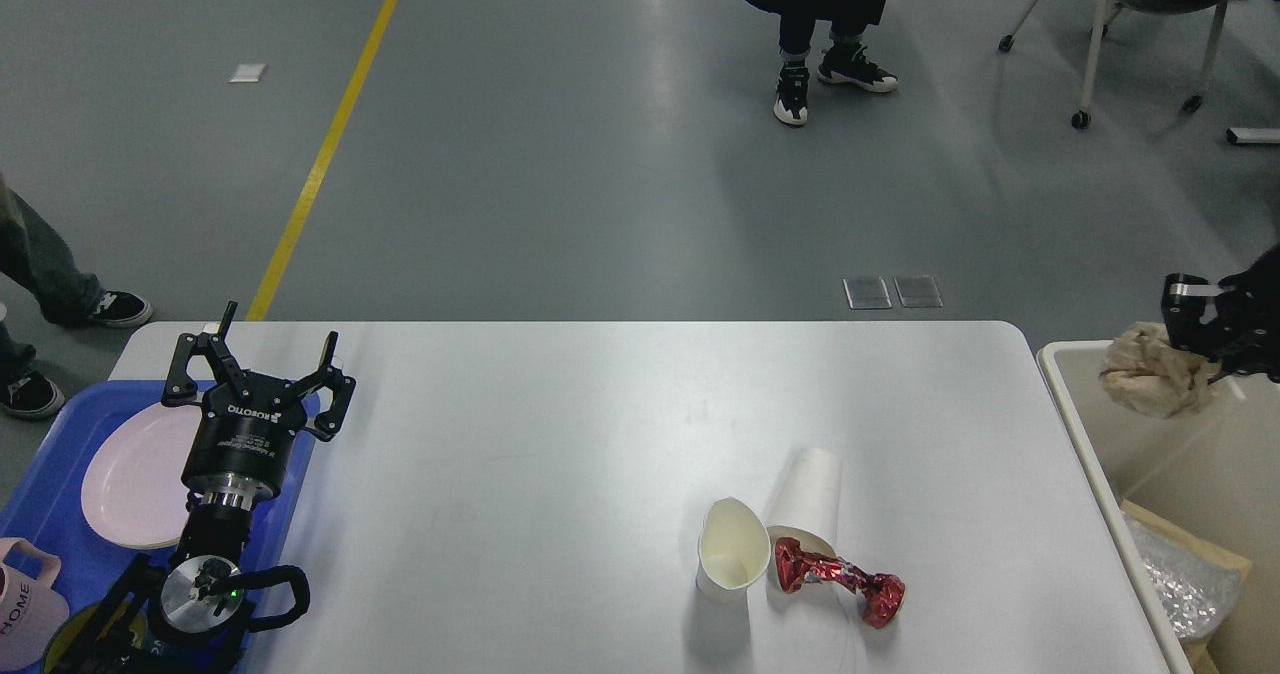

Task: Tidy desktop
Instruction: 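Carry the brown paper into the bin and release it, then raise the right gripper up out of the bin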

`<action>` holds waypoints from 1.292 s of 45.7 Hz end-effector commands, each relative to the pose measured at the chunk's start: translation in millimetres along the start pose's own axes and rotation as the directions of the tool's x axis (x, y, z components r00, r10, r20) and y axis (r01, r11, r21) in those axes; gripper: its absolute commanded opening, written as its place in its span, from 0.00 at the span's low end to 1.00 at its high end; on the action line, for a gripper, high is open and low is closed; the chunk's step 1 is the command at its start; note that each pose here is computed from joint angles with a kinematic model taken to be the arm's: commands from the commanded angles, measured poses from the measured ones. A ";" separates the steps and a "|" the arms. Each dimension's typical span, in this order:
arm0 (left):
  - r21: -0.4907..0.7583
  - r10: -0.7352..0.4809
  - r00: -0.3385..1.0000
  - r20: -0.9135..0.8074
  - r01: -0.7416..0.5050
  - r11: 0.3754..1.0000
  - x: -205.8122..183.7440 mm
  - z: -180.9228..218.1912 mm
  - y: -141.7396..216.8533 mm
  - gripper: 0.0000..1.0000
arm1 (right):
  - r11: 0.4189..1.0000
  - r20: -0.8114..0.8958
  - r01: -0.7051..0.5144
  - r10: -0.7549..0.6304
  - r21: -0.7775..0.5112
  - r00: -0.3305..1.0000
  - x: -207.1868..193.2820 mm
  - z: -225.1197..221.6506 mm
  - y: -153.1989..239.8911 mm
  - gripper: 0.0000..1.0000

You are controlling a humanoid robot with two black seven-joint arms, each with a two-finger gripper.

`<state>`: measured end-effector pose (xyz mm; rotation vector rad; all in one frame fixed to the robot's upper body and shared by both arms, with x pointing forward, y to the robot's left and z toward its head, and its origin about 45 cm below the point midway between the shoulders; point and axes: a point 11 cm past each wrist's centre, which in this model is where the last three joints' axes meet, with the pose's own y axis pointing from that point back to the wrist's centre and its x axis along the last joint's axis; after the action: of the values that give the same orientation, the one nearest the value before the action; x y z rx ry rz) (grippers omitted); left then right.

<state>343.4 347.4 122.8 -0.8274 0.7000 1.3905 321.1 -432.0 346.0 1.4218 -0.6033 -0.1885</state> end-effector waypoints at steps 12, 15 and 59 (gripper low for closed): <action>0.000 0.000 1.000 0.001 0.000 1.000 0.0 0.0 0.0 0.96 | 0.976 0.236 -0.147 0.183 -0.164 0.954 -1.4 138.4 -166.6 0.00; 0.000 0.000 1.000 0.001 0.000 1.000 0.0 0.0 0.0 0.96 | 0.970 0.261 -0.170 0.212 -0.174 0.942 -8.7 150.7 -190.5 0.00; 0.000 0.000 1.000 0.001 0.000 1.000 0.0 0.0 0.0 0.96 | 0.829 0.198 -0.470 0.537 -0.304 0.820 -102.6 151.4 -310.6 1.00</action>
<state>343.4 347.4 122.8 -0.8273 0.7000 1.3905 228.1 -559.3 16.6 1.0005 -1.0994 -0.0852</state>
